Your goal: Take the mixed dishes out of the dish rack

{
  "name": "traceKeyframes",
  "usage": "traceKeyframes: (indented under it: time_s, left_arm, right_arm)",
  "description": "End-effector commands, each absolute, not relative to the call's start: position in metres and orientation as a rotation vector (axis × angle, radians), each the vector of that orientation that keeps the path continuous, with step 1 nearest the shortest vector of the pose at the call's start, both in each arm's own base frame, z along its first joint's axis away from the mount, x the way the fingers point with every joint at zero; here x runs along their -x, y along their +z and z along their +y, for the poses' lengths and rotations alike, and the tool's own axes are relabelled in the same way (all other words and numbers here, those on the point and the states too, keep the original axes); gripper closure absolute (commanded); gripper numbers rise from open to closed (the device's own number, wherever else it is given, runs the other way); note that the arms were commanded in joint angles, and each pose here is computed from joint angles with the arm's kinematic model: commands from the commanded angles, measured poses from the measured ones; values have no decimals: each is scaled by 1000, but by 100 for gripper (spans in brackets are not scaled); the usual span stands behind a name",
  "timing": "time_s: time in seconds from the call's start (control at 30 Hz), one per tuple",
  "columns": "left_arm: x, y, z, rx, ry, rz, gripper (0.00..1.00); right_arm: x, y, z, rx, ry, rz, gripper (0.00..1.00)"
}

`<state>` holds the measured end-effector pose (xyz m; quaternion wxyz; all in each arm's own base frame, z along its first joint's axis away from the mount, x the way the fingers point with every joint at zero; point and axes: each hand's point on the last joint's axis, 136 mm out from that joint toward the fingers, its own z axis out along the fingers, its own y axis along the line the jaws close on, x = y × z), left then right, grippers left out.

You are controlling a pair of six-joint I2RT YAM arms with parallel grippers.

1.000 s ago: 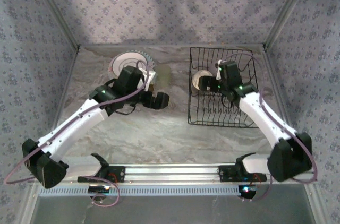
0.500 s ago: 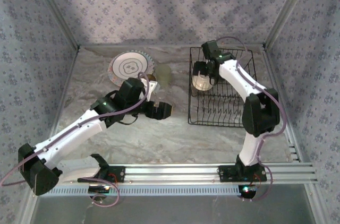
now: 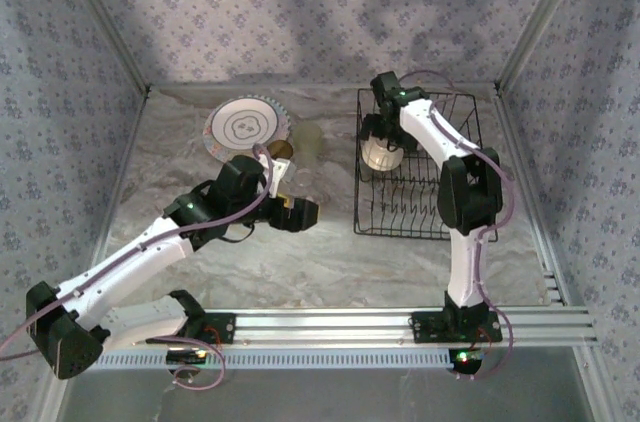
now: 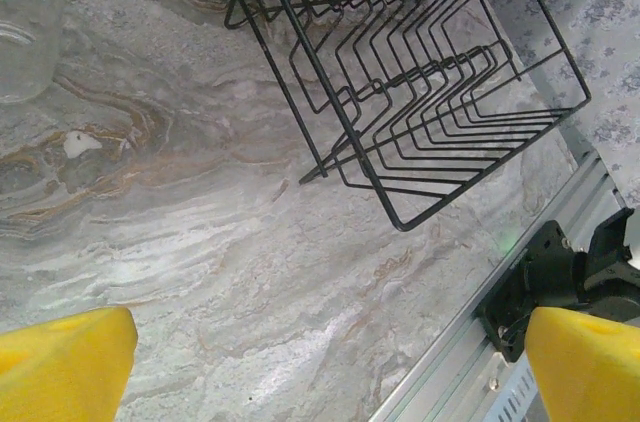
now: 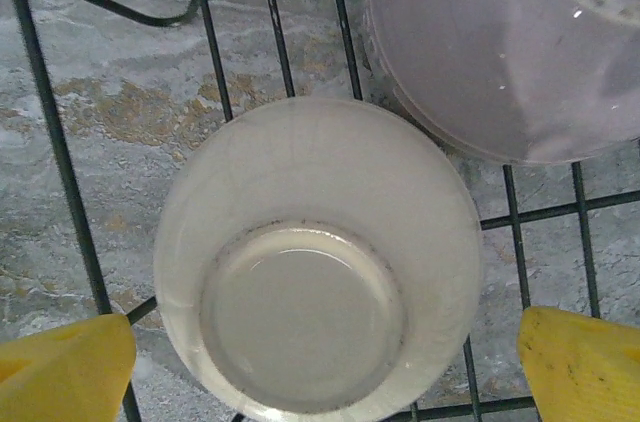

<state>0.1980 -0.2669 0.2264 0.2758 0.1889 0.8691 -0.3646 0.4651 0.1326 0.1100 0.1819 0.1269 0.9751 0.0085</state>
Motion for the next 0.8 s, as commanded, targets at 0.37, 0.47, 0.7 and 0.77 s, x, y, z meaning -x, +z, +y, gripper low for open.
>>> traceKeyframes:
  time_s: [0.37, 0.47, 0.7, 0.77]
  left_arm:
    - [-188, 256, -275, -543, -1136, 2155, 1]
    - [-188, 253, -275, -538, -1137, 2161, 1]
    - [-189, 249, -276, -532, -1140, 2171, 1]
    - [-188, 250, -276, -534, -1140, 2169, 1]
  right_arm:
    - [-464, 79, 137, -440, 28, 2847, 0]
    - [-464, 71, 137, -456, 53, 2872, 0]
    - [-463, 54, 137, -473, 93, 2914, 0]
    - [-461, 48, 135, -486, 99, 2934, 0]
